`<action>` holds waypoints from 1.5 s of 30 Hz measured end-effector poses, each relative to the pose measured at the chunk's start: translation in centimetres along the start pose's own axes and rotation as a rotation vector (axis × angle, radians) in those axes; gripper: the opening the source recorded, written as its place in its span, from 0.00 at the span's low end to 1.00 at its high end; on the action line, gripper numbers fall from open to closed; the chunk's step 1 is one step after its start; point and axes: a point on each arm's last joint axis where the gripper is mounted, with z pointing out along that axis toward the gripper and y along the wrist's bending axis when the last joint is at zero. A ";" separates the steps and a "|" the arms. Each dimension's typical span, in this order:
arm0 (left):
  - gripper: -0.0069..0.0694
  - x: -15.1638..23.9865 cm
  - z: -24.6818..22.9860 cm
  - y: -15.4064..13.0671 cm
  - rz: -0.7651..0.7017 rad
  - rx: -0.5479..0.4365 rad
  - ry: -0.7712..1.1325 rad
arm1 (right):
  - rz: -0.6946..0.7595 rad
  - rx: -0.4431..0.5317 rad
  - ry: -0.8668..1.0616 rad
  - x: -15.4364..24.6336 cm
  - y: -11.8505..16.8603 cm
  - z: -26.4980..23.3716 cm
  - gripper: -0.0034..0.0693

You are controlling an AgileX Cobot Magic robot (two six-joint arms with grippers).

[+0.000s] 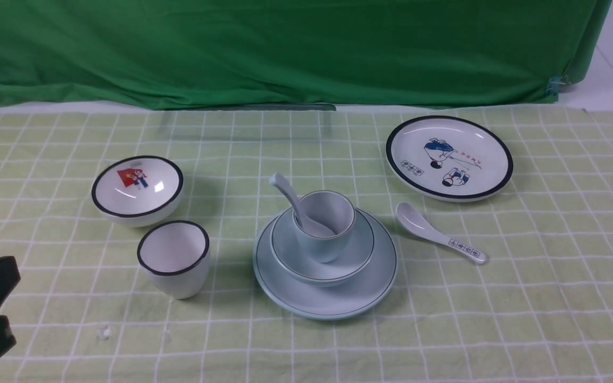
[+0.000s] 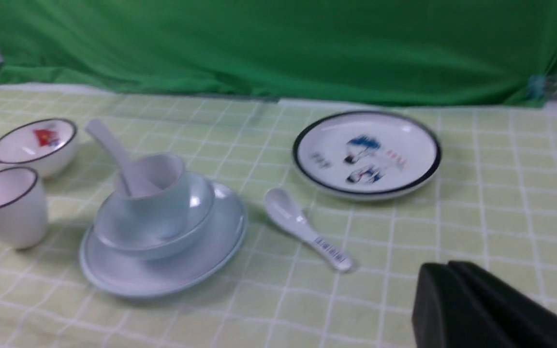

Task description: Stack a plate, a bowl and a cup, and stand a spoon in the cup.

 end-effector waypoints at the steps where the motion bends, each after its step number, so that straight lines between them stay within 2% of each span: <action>1: 0.36 0.0 0.0 0.0 0.000 0.000 0.000 | -0.028 0.018 -0.030 0.6 -0.1 0.0 0.06; 8: 0.37 0.0 0.0 0.0 0.003 -0.001 -0.001 | -0.208 0.163 -0.221 3.5 -0.1 0.9 0.06; 15: 0.37 0.0 0.0 0.0 0.003 -0.001 -0.002 | -0.049 0.273 -0.221 8.2 -1.3 3.2 0.06; 24: 0.38 0.0 0.0 0.0 0.005 -0.001 -0.002 | 0.003 0.288 -0.040 11.1 -1.7 3.8 0.07; 45: 0.40 0.3 -0.5 0.1 0.006 0.006 -0.041 | 0.005 0.289 -0.026 11.2 -1.7 3.8 0.10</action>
